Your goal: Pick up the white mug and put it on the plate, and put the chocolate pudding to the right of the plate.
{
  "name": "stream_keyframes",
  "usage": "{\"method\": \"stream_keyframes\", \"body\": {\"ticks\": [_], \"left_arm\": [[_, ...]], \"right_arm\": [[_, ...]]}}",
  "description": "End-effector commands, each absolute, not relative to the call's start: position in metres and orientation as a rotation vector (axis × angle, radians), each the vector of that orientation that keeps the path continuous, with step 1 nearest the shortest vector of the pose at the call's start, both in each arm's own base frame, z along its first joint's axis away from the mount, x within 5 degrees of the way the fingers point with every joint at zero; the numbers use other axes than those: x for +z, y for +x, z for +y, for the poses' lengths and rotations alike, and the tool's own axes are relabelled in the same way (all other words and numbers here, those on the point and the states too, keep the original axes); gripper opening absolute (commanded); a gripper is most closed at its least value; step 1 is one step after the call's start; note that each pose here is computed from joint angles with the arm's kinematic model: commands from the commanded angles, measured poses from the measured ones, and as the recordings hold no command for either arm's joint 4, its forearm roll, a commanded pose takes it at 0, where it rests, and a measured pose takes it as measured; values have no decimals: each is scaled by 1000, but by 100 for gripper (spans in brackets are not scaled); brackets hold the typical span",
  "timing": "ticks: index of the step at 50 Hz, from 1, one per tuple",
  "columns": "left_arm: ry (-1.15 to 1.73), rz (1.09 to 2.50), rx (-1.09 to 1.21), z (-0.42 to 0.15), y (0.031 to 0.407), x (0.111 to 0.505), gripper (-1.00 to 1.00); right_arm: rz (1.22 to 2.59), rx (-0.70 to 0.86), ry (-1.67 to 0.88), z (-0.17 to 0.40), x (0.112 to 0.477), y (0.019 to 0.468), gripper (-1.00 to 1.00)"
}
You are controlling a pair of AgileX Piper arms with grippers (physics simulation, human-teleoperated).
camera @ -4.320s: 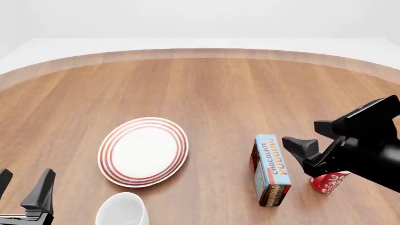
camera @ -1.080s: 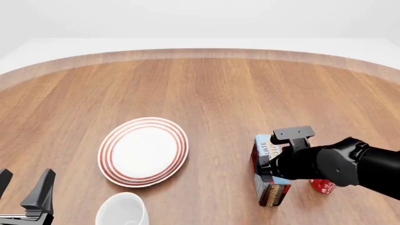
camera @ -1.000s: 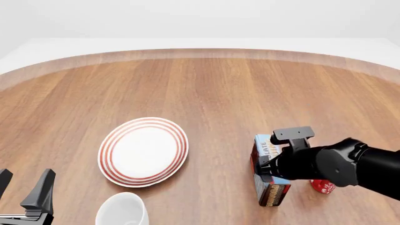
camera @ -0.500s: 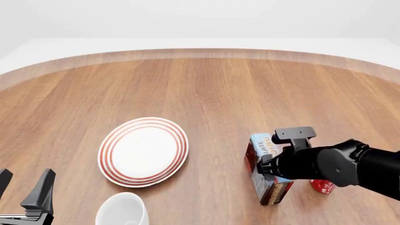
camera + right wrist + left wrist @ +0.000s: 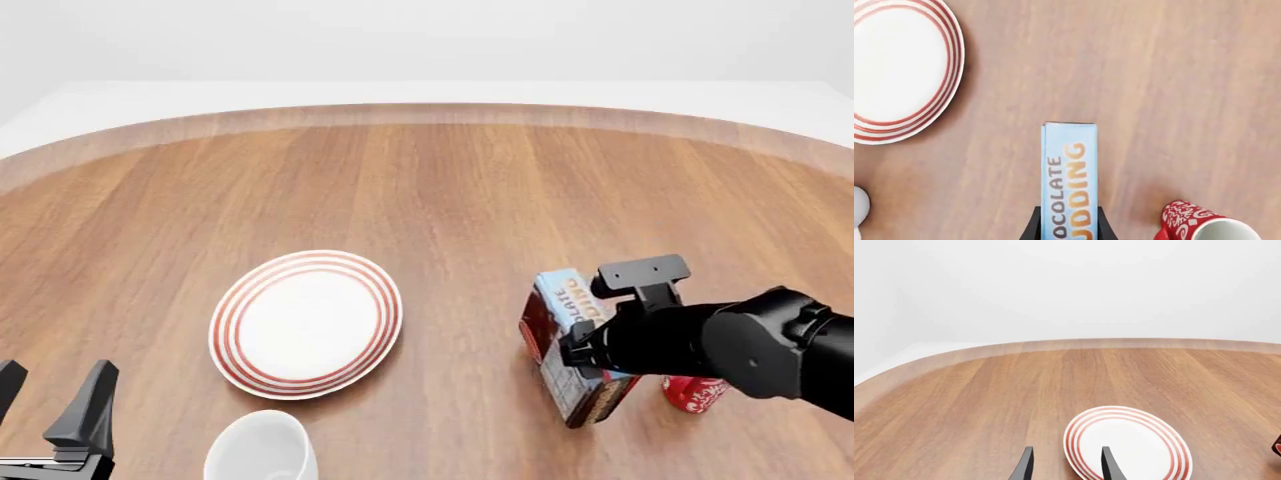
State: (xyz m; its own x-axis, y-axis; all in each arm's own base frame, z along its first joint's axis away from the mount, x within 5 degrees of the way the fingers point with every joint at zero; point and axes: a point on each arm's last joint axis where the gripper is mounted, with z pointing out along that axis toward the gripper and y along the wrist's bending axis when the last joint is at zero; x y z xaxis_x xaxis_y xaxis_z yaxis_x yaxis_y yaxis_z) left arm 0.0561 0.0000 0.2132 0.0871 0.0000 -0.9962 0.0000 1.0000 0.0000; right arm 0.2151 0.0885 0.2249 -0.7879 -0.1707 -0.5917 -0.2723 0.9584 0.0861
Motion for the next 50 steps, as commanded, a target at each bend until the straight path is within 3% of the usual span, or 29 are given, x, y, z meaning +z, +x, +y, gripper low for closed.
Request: {"method": "stream_keyframes", "body": {"ticks": [1, 50], "left_arm": [[0, 1484, 0, 0, 56, 213, 100], [0, 1484, 0, 0, 56, 213, 100]], "right_arm": [[2449, 234, -298, 86, 242, 209, -100], [2335, 377, -238, 113, 273, 219, -100]]}}
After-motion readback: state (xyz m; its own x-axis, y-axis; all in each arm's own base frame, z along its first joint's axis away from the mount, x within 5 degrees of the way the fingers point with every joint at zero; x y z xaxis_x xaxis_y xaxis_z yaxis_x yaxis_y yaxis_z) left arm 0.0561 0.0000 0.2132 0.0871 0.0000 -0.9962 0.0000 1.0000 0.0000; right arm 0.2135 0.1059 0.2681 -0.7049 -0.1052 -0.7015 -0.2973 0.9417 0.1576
